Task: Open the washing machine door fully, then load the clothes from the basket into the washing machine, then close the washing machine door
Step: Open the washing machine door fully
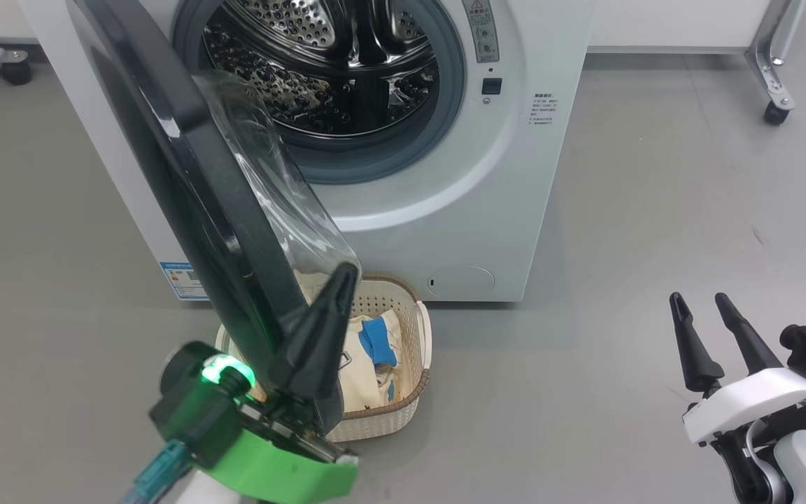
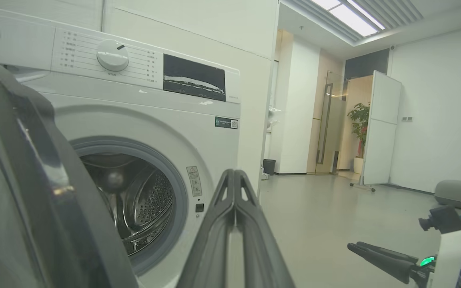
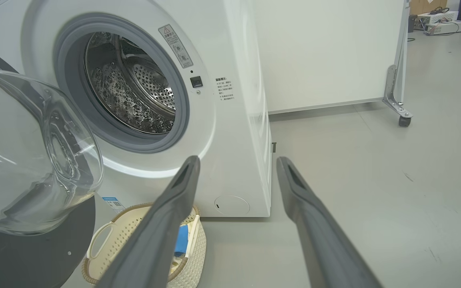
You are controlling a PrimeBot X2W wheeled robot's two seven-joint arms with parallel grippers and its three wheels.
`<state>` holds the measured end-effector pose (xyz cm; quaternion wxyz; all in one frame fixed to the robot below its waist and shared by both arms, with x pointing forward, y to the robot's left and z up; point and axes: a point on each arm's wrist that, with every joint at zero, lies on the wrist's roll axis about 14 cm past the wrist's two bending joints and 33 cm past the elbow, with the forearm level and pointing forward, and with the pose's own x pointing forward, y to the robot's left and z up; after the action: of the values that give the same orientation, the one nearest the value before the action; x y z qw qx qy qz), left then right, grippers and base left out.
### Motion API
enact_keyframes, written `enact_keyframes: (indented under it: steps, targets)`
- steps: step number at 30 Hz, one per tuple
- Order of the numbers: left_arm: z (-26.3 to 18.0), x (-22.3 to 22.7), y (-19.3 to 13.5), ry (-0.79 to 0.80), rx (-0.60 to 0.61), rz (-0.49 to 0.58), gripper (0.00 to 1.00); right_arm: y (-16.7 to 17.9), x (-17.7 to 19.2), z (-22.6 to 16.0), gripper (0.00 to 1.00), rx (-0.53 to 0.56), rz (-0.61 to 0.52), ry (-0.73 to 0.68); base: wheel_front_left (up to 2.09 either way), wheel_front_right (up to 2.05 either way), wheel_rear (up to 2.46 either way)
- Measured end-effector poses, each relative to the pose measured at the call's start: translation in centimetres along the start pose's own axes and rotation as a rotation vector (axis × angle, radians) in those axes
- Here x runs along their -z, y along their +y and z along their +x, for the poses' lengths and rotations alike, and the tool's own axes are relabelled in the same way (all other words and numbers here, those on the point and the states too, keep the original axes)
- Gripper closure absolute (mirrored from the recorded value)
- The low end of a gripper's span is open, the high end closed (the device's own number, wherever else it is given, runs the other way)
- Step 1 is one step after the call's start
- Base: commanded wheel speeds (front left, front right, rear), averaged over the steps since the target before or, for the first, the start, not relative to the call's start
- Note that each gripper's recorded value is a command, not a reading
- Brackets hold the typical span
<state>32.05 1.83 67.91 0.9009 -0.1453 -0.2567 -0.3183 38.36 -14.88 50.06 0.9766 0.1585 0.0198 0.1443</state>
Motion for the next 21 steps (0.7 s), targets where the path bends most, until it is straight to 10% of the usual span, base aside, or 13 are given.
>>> enact_keyframes:
  steps: [21]
  targets:
    - [-2.4,8.4,-0.9,0.286,-0.049,-0.242,1.0,-1.1,0.4,-0.7,0.0,0.037,0.01,0.005,0.0,0.0,0.0]
